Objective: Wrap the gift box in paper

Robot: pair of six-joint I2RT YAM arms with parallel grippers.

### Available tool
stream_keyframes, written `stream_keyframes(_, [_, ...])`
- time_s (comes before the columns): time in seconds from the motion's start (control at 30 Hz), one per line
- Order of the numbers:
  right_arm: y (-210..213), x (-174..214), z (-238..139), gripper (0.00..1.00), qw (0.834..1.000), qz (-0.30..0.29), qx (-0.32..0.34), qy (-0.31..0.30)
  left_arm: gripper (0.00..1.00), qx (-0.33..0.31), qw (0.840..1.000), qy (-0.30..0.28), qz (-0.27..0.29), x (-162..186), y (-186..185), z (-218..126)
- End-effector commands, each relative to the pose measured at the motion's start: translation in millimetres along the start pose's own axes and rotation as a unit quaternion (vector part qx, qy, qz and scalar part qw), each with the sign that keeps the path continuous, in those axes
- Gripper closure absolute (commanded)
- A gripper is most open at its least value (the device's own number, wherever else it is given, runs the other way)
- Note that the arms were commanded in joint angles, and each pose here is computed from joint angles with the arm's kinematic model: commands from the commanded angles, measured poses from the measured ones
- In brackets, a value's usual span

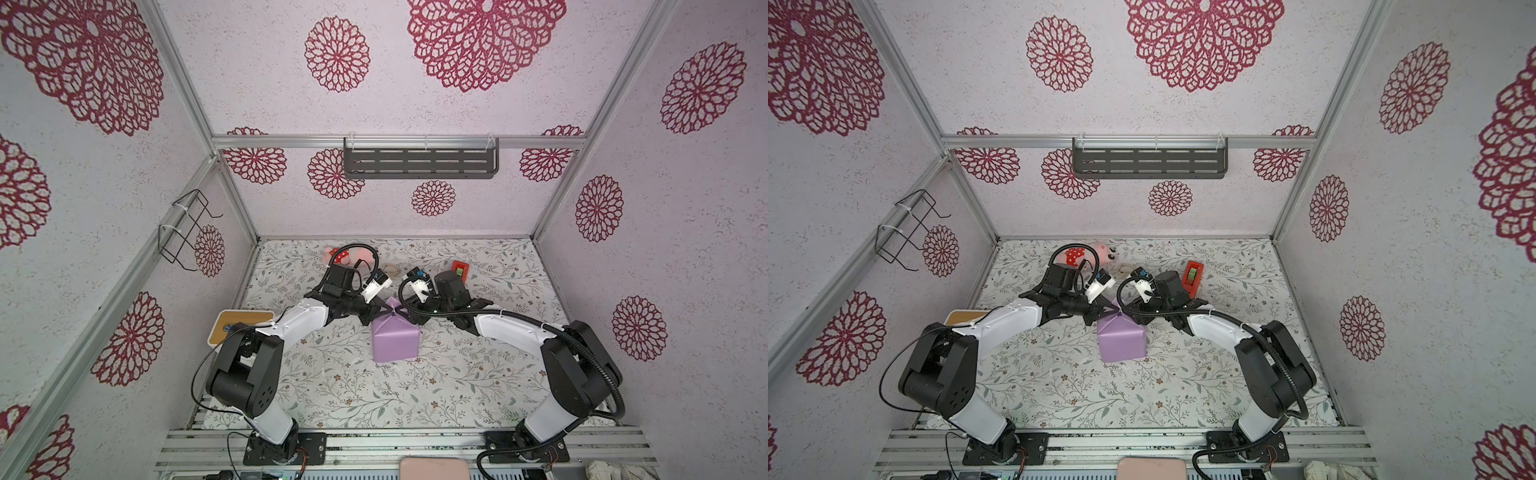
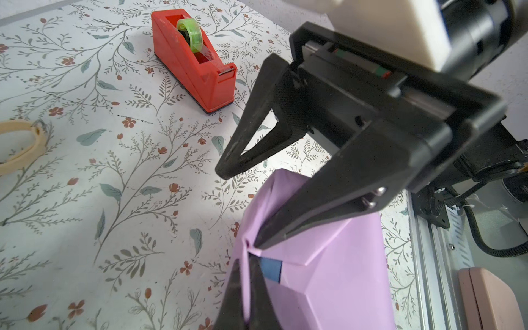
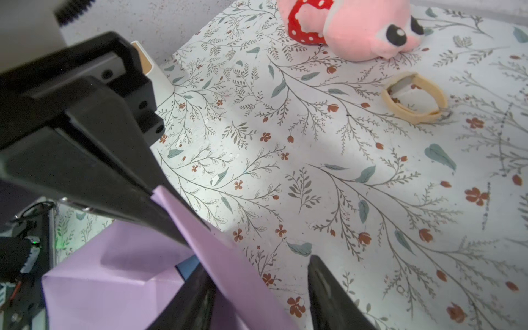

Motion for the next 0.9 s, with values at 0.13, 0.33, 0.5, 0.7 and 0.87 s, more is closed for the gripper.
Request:
stream_keyframes(0.13, [1.8, -5.0, -1.0, 0.63, 0.999, -0.033, -0.035, 0.000, 1.00, 0.003, 1.000, -0.017, 0.025, -13.4, -0.8, -7.5])
stream_keyframes(0.33, [6.0, -9.2, -4.1, 0.73, 0.997, -0.040, -0.062, -0.007, 0.92, -0.005, 1.000, -0.019, 0.023, -14.2, -0.8, -9.9])
stream_keyframes(0.5, [6.9, -10.1, -4.7, 0.81, 0.996, -0.044, -0.074, -0.008, 0.90, -0.010, 1.000, -0.020, 0.018, -14.5, -0.3, -10.1])
stream_keyframes(0.7, [6.2, -11.1, -4.5, 0.88, 0.996, -0.043, -0.081, -0.010, 0.96, -0.013, 1.000, -0.023, 0.016, -15.0, -0.2, -9.7])
stream_keyframes(0.87, [6.8, -14.4, -4.4, 0.90, 0.995, -0.042, -0.089, -0.021, 1.00, -0.012, 0.999, -0.028, 0.011, -16.0, -1.2, -9.8])
Point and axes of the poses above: each gripper's point midway between its finger pads, its own z axis out along the fingers, its own y axis along the line the jaws close on, x = y × z, the point moved 7 cm from there along -z, back along the fingers, and after that the axes turned 4 degrees about z, right-handed, at the moved point
